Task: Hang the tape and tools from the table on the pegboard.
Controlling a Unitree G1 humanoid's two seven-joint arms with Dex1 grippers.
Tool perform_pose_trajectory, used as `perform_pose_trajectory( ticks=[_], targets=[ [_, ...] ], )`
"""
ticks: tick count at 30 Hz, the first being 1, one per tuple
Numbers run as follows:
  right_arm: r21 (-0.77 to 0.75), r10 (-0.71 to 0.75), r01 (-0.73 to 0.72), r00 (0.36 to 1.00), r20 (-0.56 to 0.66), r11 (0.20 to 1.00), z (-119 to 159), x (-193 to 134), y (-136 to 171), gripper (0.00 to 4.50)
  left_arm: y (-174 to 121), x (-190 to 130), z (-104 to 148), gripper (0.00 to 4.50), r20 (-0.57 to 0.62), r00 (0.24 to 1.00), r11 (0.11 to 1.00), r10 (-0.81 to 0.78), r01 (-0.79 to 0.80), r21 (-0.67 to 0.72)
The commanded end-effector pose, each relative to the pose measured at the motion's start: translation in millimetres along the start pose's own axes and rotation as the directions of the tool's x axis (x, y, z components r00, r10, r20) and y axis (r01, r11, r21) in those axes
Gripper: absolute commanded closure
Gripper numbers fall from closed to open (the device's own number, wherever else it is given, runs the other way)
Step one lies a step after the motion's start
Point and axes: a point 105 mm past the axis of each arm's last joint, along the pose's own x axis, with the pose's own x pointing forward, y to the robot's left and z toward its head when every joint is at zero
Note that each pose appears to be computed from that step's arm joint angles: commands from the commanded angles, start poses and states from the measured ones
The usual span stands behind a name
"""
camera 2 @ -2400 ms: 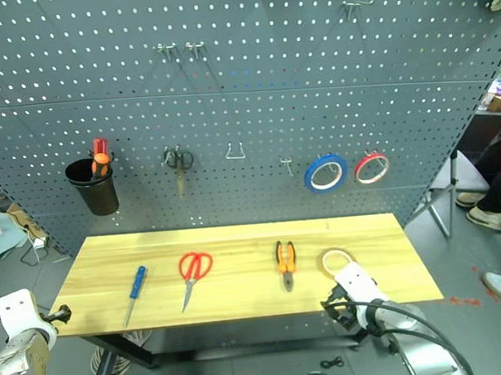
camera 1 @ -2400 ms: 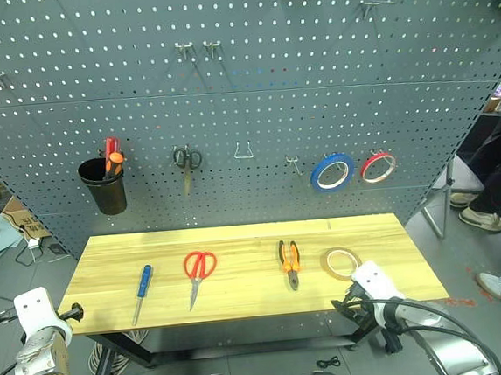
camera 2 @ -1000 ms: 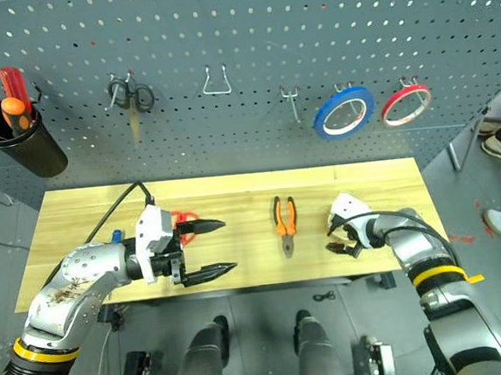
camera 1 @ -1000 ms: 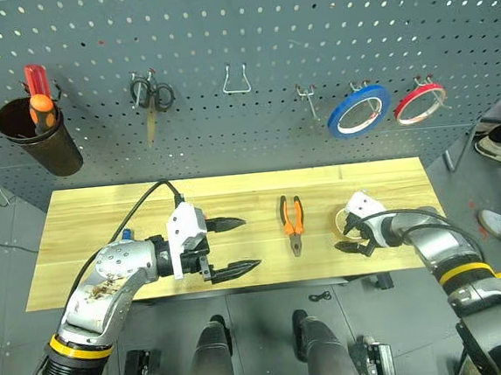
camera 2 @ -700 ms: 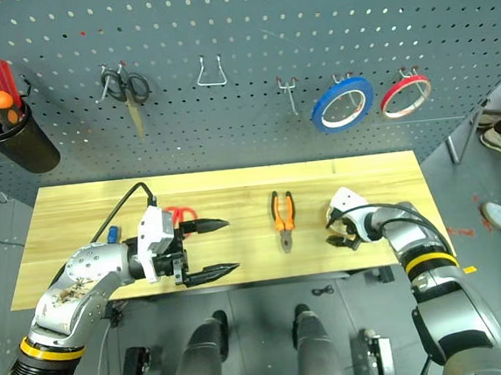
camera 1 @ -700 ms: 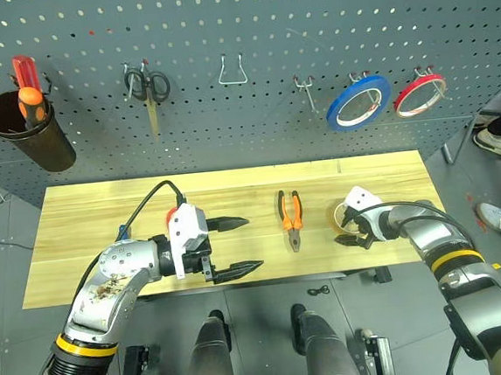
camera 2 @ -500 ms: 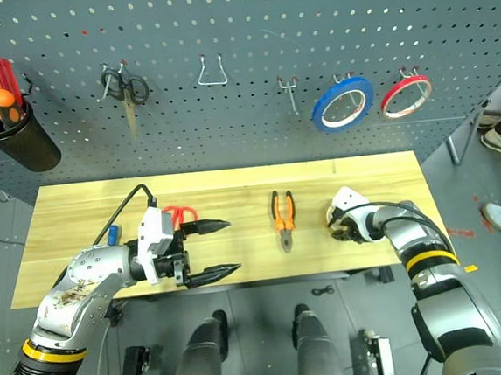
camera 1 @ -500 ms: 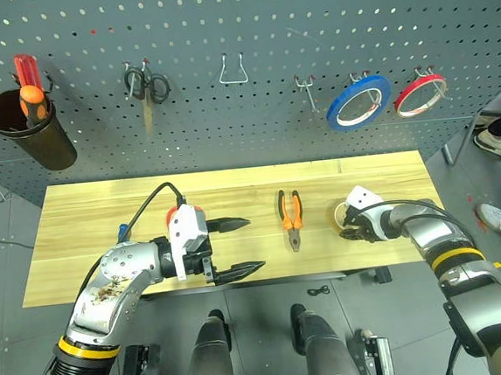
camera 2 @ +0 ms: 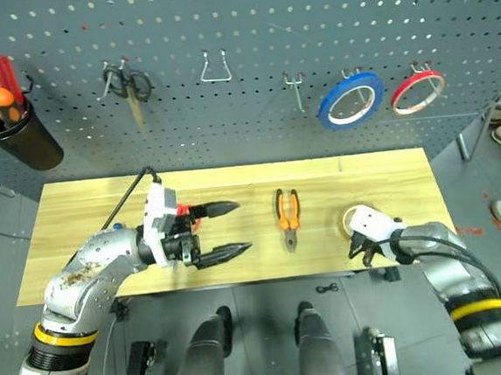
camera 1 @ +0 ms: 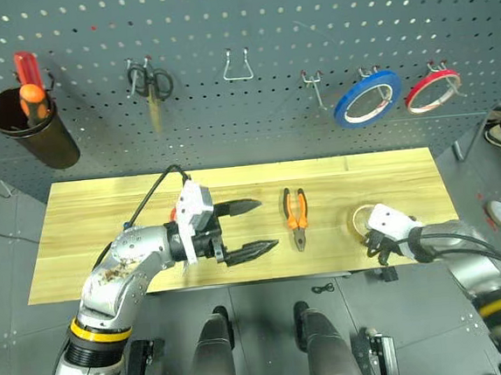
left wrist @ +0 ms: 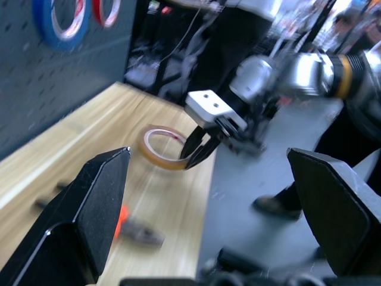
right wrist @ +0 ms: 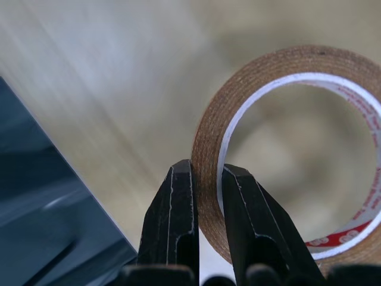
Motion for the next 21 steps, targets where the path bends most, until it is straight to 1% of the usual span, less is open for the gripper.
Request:
perform_pose_trajectory(
  ticks=[1, 2, 4, 7, 9, 13, 17, 19, 21],
  targets=[
    [-0.184, -0.175, 0.21, 0.966, 0.19, 0.96, 63, -29, -16, 4.26, 5, -1, 25, 0.0, 0.074, 0.997, 0.998, 0.018, -0.014, -0.055],
    [-0.234, -0.209, 0.268, 0.946, 0.247, 0.935, 81, -33, -17, 4.26, 9, -3, 33, 0.0, 0.095, 0.995, 0.997, 0.035, -0.028, -0.075],
    [-0.285, -0.274, 0.379, 0.898, 0.346, 0.881, 111, -39, -23, 4.26, 17, -8, 46, 0.0, 0.128, 0.99, 0.992, 0.059, -0.044, -0.118],
    [-0.334, -0.293, 0.47, 0.838, 0.461, 0.817, 145, -40, -27, 4.26, 26, -20, 67, 0.0, 0.179, 0.981, 0.981, 0.077, -0.042, -0.187],
    [-0.35, -0.282, 0.494, 0.814, 0.507, 0.796, 160, -37, -29, 4.26, 32, -30, 78, 0.0, 0.211, 0.972, 0.972, 0.099, -0.048, -0.232],
    [-0.348, -0.269, 0.516, 0.784, 0.559, 0.782, 178, -27, -36, 4.26, 37, -46, 82, 0.0, 0.221, 0.963, 0.957, 0.154, -0.09, -0.275],
    [-0.356, -0.241, 0.522, 0.765, 0.597, 0.775, 189, -22, -42, 4.26, 40, -56, 85, 0.0, 0.234, 0.947, 0.947, 0.221, -0.151, -0.283],
    [-0.354, -0.231, 0.511, 0.768, 0.598, 0.783, 190, -17, -45, 4.26, 40, -59, 86, 0.0, 0.234, 0.943, 0.945, 0.235, -0.166, -0.282],
    [-0.341, -0.228, 0.478, 0.791, 0.568, 0.809, 185, -7, -49, 4.26, 37, -59, 83, 0.0, 0.225, 0.945, 0.944, 0.239, -0.172, -0.281]
  ],
)
